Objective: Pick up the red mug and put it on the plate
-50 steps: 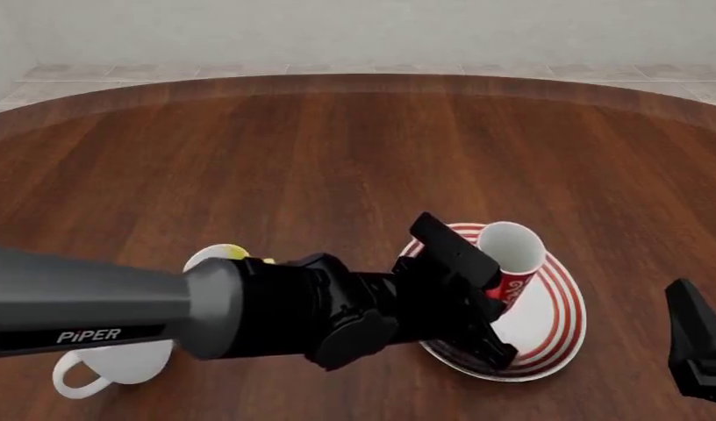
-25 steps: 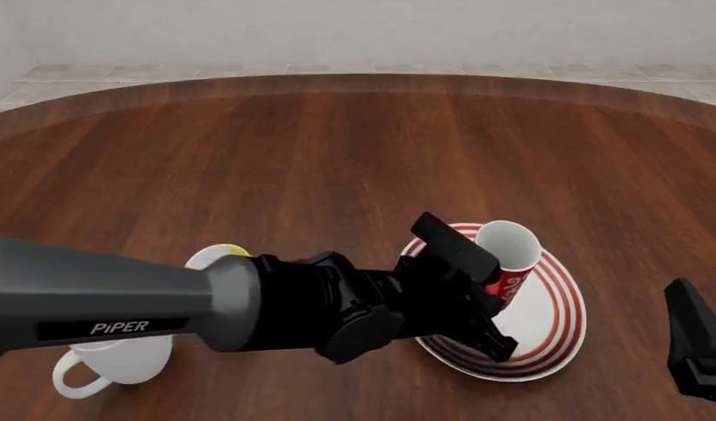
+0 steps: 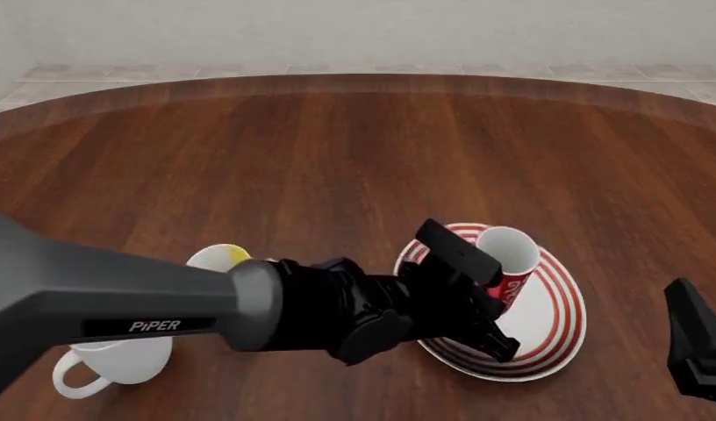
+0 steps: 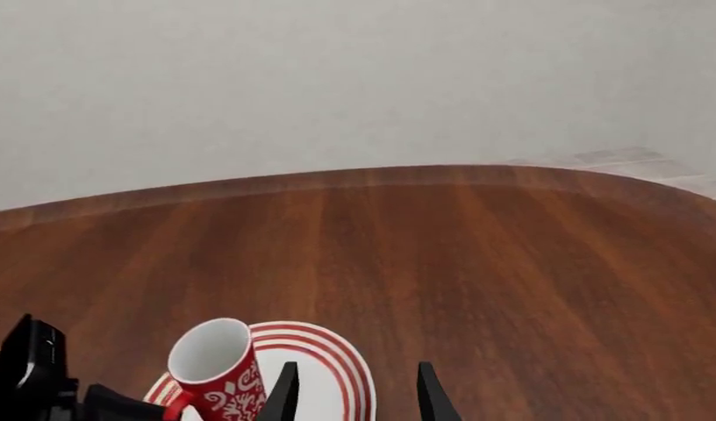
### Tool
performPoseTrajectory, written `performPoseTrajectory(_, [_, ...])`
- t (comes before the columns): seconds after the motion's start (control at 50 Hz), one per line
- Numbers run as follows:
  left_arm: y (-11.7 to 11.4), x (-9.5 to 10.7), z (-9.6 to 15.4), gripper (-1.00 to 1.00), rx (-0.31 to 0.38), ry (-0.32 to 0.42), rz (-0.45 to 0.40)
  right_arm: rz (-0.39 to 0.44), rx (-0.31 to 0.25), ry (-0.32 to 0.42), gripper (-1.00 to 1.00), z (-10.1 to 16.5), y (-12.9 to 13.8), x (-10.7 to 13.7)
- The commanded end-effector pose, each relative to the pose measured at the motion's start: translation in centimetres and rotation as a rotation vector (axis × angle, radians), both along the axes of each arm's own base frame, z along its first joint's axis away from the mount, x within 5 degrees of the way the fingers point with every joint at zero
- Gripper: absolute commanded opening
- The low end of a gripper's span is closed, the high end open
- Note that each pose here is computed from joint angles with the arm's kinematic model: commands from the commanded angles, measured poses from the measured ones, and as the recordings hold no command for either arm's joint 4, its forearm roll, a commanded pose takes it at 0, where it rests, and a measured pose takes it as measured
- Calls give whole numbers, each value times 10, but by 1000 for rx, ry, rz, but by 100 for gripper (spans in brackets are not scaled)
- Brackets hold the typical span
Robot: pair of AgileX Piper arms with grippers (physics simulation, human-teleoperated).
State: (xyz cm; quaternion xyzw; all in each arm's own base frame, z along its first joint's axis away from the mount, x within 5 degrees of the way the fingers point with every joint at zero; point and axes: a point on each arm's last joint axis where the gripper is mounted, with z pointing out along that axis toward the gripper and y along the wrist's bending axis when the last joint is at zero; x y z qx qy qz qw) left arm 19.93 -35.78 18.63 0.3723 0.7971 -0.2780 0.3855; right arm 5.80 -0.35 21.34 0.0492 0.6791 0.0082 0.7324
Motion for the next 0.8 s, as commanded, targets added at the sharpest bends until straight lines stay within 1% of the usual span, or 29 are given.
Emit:
performPoseTrajectory(0.02, [-3, 4, -5, -100, 3, -6, 0, -1, 1, 0, 100, 0, 0, 0])
performPoseTrajectory(0.32, [-3, 6, -9, -100, 5, -3, 5, 1, 2, 1, 100, 0, 0, 0])
performPoseTrajectory(0.44, [-4, 7, -16, -100, 10, 3, 9, 0, -2, 3, 100, 0, 0, 0])
performPoseTrajectory(0.6, [-3, 7, -14, -100, 6, 3, 10, 3, -4, 6, 100, 0, 0, 1])
performPoseTrajectory(0.8, [-4, 8, -20, -100, 5, 12, 17, 4, -5, 11, 100, 0, 0, 2])
